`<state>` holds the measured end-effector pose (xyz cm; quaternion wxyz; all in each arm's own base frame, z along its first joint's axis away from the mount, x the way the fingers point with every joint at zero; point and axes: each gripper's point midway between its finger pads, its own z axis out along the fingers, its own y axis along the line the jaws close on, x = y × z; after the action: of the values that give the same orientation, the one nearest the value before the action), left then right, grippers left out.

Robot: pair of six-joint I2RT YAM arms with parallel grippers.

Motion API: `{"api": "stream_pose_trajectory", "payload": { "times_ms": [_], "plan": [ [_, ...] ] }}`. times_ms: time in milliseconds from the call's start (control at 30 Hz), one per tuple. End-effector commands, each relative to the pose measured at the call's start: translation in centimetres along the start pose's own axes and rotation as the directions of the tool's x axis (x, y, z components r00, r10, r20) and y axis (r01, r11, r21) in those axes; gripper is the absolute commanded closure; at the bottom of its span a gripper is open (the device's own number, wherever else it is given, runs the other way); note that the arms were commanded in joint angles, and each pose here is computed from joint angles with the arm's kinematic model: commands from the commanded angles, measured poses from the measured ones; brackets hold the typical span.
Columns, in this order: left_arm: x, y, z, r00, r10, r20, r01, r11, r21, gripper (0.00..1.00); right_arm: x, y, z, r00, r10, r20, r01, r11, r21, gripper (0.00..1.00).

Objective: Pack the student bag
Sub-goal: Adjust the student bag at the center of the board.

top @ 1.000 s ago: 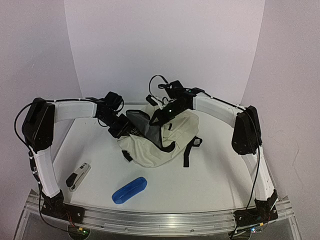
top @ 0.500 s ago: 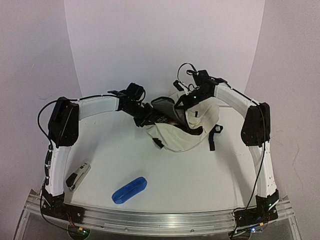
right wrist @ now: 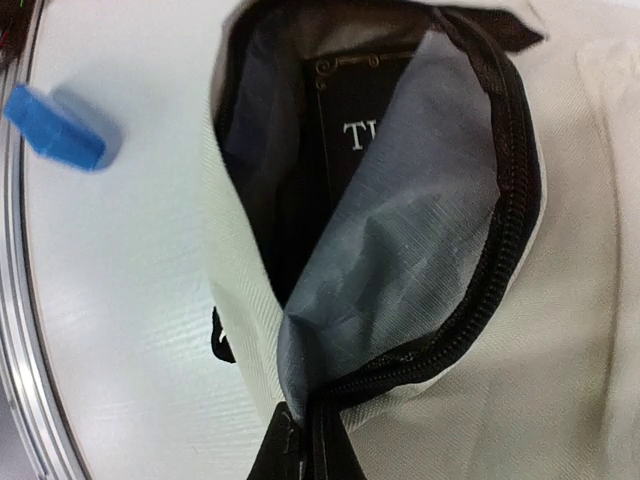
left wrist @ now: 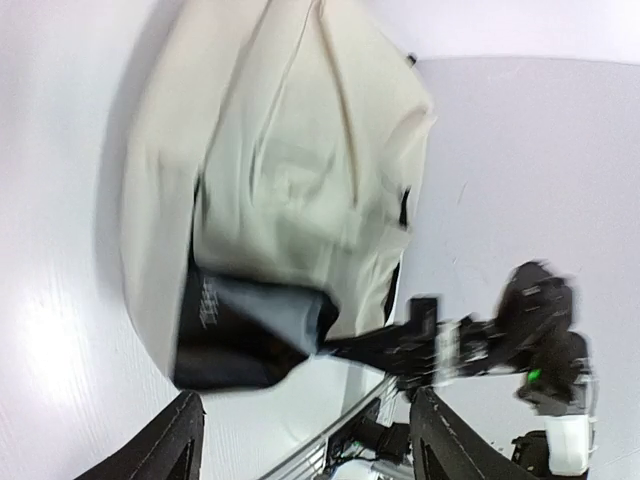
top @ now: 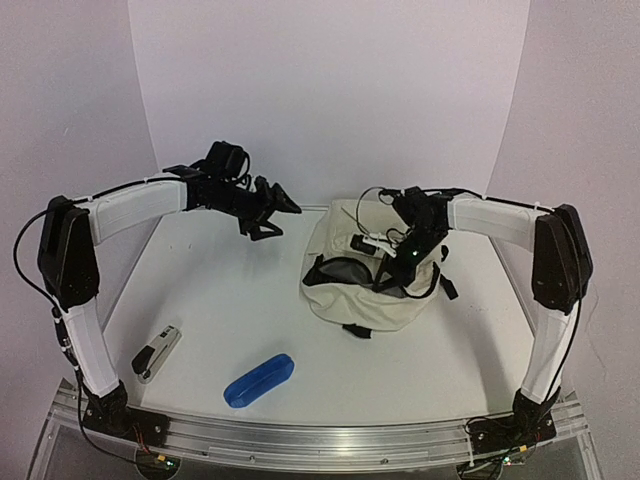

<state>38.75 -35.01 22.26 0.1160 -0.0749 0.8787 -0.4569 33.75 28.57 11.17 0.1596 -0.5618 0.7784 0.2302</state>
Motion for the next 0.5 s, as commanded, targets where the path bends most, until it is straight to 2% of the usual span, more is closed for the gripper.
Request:
{"api": "stream_pose_trajectory", "payload": {
  "times_ms": [0,67,100,167,233,367,467],
  "plan": [
    [-2.5,0.8,-1.2,0.996,0.082,0.045,-0.079,0.995,-0.056,0.28,4.4,3.6,-1.7,0.987,-0.09,-0.134,0.079,0.994,-0.081,0.93],
    [-2.7,1.4,-0.6,0.994,0.104,0.021,-0.102,0.991,-0.09,0.28,4.2,4.2,-2.8,0.987,-0.101,-0.125,0.091,0.992,-0.084,0.73],
    [-2.8,1.6,-0.2,0.993,0.119,0.007,-0.118,0.988,-0.099,0.28,3.6,4.4,-3.6,0.989,-0.102,-0.105,0.094,0.992,-0.086,0.58],
    [-2.9,2.1,0.7,0.991,0.134,-0.017,-0.135,0.985,-0.105,0.29,1.6,4.6,-4.9,0.995,-0.086,-0.05,0.081,0.993,-0.086,0.42],
    [-2.6,2.2,1.4,0.986,0.164,-0.042,-0.168,0.981,-0.102,0.29,-0.5,4.4,-6.2,0.999,-0.049,0.009,0.05,0.995,-0.086,0.36],
    [-1.2,2.4,2.5,0.967,0.239,-0.084,-0.248,0.96,-0.128,0.3,-3.1,2.9,-7.7,0.996,0.029,0.086,-0.022,0.997,-0.076,0.38],
    [-0.2,3.1,2.9,0.967,0.231,-0.111,-0.245,0.96,-0.137,0.3,-3.7,1.9,-7.9,0.993,0.059,0.103,-0.052,0.996,-0.073,0.39]
  ]
}}
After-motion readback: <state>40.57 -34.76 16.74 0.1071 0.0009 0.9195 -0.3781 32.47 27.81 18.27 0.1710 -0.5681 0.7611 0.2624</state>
